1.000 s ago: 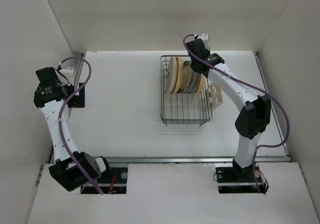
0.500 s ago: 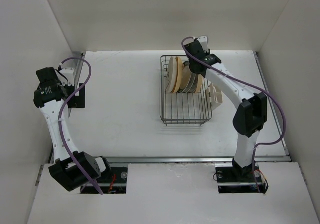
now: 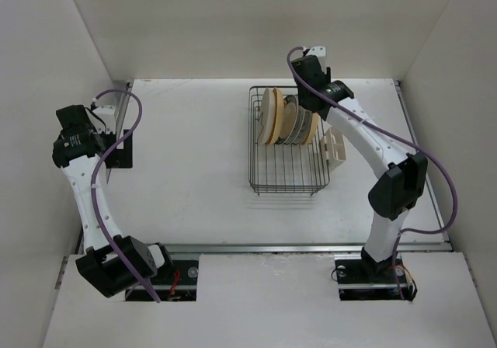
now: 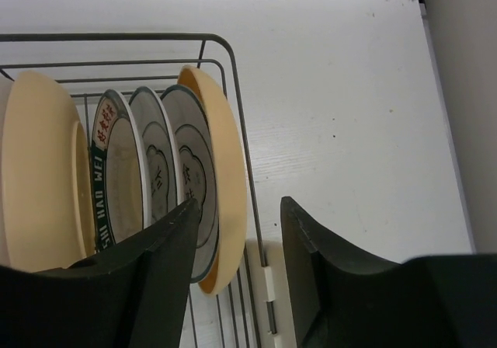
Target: Unload the plates from the dish rack
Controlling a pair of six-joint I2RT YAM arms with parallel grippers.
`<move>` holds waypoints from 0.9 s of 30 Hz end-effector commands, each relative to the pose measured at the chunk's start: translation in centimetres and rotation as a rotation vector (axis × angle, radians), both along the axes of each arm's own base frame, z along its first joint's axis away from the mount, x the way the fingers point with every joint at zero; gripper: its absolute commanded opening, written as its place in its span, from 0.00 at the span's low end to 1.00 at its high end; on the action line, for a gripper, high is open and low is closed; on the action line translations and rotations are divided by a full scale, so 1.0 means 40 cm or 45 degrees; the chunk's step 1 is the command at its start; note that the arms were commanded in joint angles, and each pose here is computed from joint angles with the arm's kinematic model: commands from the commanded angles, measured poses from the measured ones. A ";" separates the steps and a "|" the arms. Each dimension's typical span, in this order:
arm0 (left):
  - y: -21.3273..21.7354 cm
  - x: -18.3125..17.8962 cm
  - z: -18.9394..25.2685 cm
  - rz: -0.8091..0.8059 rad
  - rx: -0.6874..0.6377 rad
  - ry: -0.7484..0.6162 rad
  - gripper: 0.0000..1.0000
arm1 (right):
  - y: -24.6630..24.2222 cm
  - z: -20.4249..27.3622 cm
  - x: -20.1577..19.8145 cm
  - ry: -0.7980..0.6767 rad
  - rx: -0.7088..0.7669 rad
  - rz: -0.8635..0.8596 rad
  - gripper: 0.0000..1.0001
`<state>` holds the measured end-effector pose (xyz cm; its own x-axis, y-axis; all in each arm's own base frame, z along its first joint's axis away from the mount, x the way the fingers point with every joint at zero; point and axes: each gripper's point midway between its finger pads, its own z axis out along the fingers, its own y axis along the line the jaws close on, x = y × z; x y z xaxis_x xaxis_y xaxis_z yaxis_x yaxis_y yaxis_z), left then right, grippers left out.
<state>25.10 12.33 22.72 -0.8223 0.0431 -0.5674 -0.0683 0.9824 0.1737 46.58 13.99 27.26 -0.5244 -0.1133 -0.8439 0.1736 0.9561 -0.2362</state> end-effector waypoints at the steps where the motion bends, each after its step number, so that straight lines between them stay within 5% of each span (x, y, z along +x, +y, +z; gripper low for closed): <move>1: -0.014 -0.008 0.014 -0.005 -0.014 -0.025 0.99 | 0.024 0.019 0.019 -0.039 0.020 0.016 0.51; 11: -0.017 -0.015 0.003 -0.005 -0.024 -0.004 0.99 | 0.004 -0.069 0.039 0.048 -0.060 -0.043 0.37; 27: -0.019 -0.020 0.000 -0.005 -0.029 0.007 0.99 | -0.053 -0.121 0.044 0.102 -0.137 -0.146 0.32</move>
<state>24.74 12.10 22.46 -0.8315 0.0382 -0.5541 -0.0643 0.9843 0.1644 47.91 12.95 22.25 -0.6046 -0.1453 -0.7832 0.2142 0.9173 -0.3356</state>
